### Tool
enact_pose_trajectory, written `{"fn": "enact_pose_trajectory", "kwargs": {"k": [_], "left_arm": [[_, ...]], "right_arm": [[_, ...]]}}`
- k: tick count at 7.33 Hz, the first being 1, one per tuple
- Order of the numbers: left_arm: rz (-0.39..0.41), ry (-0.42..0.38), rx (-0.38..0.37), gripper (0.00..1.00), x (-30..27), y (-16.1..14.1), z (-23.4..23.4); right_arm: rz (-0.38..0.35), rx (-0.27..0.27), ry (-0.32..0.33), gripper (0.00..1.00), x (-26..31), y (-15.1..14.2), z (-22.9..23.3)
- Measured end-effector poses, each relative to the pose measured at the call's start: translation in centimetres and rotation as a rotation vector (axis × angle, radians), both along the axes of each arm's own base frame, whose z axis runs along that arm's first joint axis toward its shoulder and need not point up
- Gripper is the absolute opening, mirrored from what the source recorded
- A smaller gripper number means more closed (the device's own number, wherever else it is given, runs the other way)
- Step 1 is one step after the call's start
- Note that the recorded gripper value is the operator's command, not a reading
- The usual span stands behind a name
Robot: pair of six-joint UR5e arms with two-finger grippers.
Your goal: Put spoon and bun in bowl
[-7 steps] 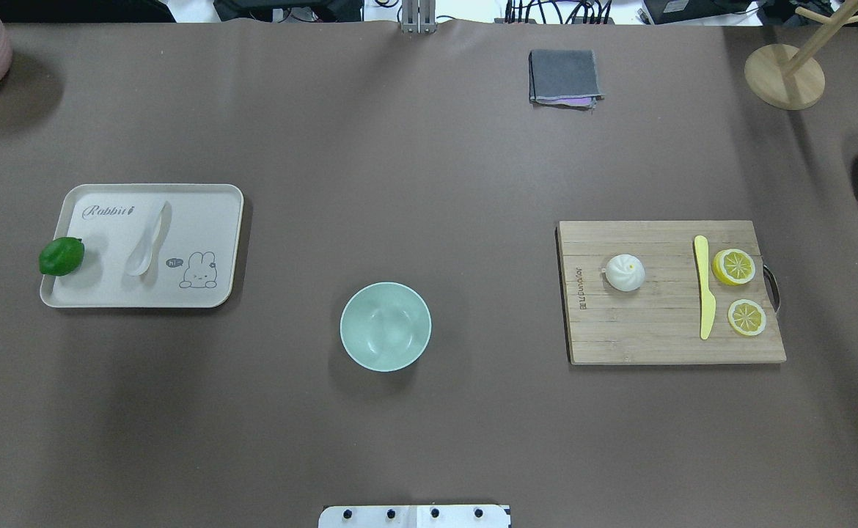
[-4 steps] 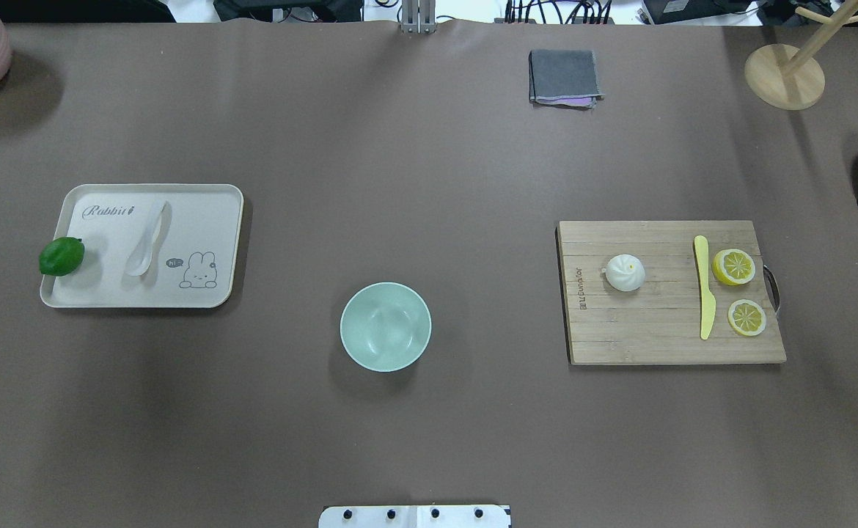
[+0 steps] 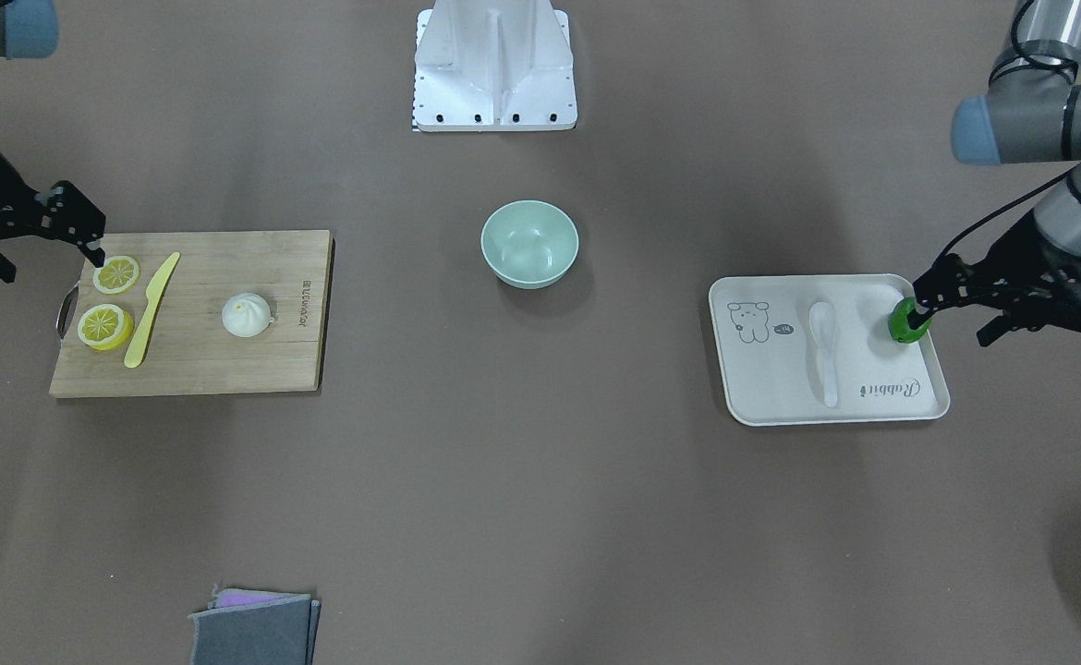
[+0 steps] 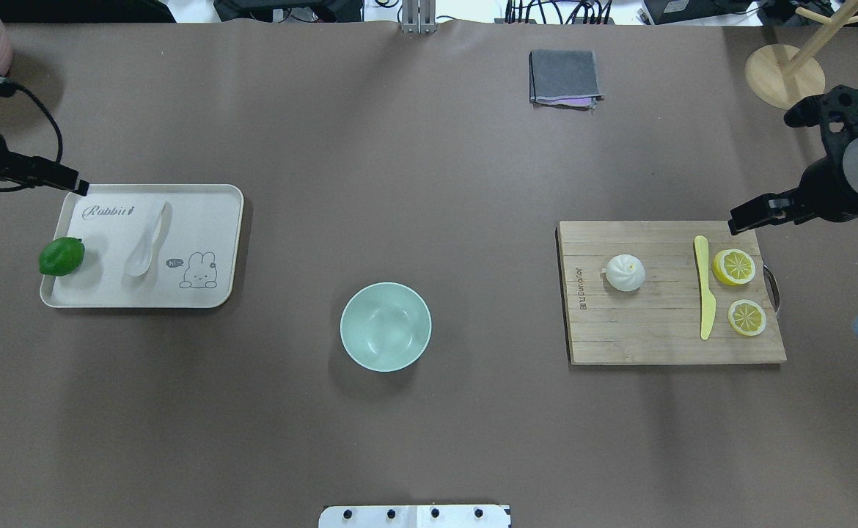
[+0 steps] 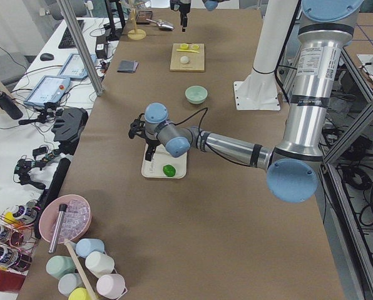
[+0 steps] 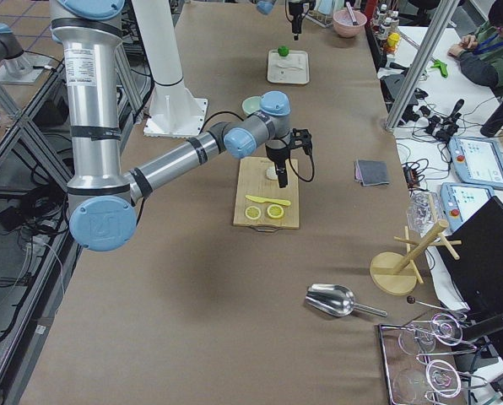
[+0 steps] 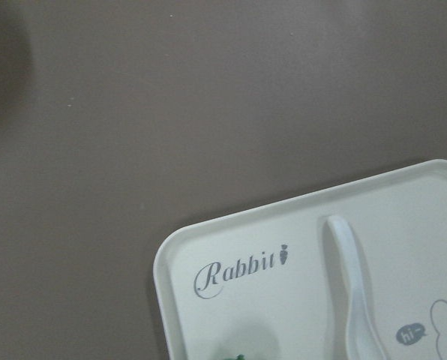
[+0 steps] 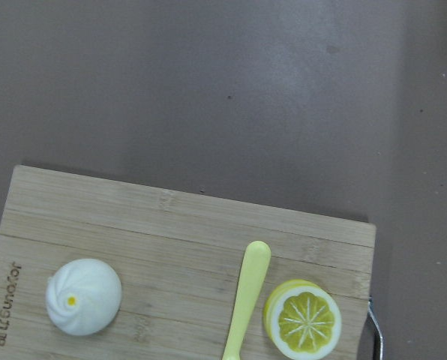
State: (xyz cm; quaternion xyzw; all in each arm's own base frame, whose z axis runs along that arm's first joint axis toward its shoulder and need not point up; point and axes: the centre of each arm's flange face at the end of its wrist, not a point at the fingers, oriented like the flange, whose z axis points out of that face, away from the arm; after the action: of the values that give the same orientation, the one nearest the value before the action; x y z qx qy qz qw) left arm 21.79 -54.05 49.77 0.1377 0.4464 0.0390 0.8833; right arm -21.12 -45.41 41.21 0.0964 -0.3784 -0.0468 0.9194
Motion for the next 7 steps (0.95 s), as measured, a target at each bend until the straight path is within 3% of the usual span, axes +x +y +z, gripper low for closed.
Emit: {"fn": "enact_pose_trajectory", "kwargs": {"k": [2,4,6,7], "left_arm": [[-0.053,-0.027,-0.020,0.97,5.9,-0.2,-0.5],[-0.058,-0.062,-0.004,0.84,9.5,0.6,-0.3],[-0.049,-0.088,0.006,0.84,11.6,1.3,0.3],[-0.049,-0.096,0.013,0.77,12.1,1.6,0.4]], "right_arm": [[0.011,-0.005,0.003,1.00,-1.6,0.2,-0.5],[0.012,-0.006,0.005,1.00,-1.9,0.2,-0.5],[0.010,-0.005,0.005,1.00,-2.0,0.3,-0.5],[0.010,-0.006,0.005,1.00,-2.0,0.3,-0.5]]}}
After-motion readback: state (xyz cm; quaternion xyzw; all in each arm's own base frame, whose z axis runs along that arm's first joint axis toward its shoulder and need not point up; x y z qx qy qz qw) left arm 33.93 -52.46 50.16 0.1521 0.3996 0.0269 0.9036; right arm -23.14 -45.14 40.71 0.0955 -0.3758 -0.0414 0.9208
